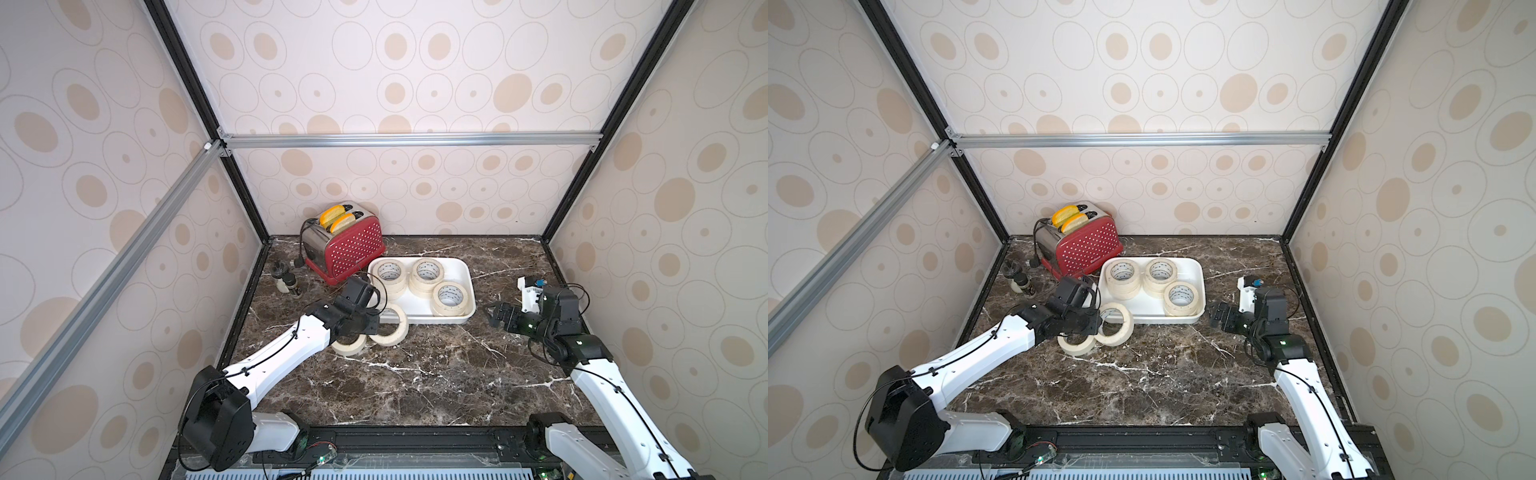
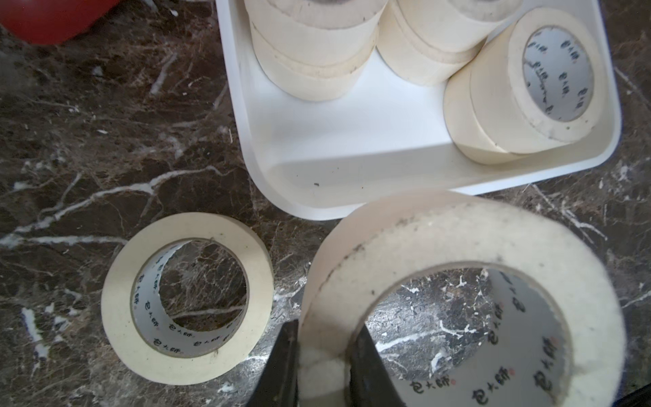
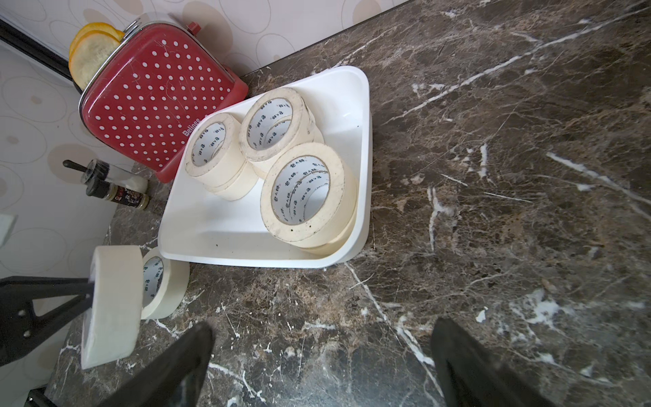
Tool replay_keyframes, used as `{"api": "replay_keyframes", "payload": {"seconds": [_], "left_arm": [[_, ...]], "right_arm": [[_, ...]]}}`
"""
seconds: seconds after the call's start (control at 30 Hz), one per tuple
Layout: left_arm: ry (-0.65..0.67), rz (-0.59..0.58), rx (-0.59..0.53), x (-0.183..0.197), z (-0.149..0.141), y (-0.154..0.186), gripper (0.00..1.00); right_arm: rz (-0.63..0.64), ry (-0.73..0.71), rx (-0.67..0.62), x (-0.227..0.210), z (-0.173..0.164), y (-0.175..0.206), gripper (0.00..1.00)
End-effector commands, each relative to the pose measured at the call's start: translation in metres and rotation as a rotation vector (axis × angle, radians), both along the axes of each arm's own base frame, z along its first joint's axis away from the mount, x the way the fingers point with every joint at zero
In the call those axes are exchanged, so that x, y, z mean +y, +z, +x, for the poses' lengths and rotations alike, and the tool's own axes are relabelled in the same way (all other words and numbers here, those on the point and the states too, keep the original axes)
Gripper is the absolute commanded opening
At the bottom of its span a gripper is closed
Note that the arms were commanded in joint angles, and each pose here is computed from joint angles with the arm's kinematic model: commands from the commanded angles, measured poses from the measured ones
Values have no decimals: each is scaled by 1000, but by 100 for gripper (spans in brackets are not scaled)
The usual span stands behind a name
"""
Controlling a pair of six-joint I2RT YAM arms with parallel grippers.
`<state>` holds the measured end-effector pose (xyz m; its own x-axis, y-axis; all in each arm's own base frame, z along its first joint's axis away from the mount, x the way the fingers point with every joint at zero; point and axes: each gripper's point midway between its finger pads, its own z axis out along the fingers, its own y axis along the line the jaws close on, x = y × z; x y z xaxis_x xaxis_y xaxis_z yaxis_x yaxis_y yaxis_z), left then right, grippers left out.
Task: Take out the art tape in the storage box
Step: Place the art tape at the center of the board.
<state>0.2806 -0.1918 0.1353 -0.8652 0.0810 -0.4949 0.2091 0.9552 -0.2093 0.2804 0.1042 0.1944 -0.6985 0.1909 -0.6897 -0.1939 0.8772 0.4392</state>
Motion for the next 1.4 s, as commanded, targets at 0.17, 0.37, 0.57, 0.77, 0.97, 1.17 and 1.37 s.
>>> {"api": "replay_keyframes", "payload": {"seconds": [0.17,0.37,0.57,0.77,0.97,1.17,1.37], "left_arm": [[-71,58,-15,-13,-2,-4,0],[-101,137,-1,-15,-2,-20,0],[-81,212,9,-8,2,-37,0],[-71,200,28,-18,11,-52,0],[-50,276,9,-11,22,-57,0],[-36,302,5,-13,31,-64,0],[-19,306,-3,-15,37,-67,0]], "right_arm": [[-7,18,-6,1,-8,0,100],[-19,14,-10,-1,-9,1,100],[-9,23,2,2,-8,-1,100],[-7,26,5,3,-7,0,100],[-14,24,1,1,-8,2,100],[-18,25,2,1,-7,3,100],[-24,26,1,1,-7,5,100]]}}
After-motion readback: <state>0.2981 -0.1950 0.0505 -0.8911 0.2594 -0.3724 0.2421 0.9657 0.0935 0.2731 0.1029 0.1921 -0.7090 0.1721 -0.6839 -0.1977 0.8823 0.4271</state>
